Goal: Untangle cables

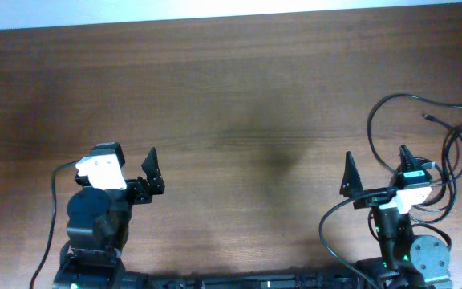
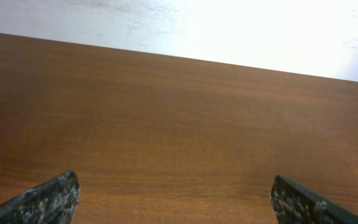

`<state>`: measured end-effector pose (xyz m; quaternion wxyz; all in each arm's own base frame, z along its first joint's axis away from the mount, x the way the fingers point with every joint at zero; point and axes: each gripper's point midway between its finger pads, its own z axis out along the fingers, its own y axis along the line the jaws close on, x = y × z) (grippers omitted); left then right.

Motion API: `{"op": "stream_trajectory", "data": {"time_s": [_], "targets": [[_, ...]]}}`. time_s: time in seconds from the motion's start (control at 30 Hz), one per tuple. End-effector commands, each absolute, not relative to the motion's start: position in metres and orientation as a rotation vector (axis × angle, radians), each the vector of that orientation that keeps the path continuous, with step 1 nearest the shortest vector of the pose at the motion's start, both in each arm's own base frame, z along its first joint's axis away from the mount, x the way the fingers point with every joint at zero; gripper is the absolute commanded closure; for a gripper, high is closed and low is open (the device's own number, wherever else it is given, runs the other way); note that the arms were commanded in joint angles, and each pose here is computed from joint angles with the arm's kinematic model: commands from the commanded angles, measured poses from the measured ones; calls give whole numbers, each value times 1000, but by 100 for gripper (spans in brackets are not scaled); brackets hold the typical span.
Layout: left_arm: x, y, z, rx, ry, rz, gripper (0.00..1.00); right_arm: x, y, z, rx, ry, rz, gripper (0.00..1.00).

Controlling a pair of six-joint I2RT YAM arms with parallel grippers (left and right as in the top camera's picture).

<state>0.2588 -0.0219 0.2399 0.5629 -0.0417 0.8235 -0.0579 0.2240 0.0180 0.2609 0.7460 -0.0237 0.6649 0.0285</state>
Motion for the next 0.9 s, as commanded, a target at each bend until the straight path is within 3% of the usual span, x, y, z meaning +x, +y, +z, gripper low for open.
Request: {"op": "stream_trajectory", "data": {"time_s": [0.0, 0.4, 0.53, 0.87], "targets": [[259, -20, 238, -118, 1940, -136, 1, 228, 16, 256, -40, 1424, 55, 1], [259, -20, 238, -118, 1940, -136, 1, 244, 18, 205, -62, 1445, 28, 2], [259, -20, 238, -118, 1940, -136, 1, 245, 20, 156, -98, 1644, 14, 1], [259, -20, 238, -118, 1940, -136, 1, 245, 20, 156, -99, 1645, 14, 1]]}}
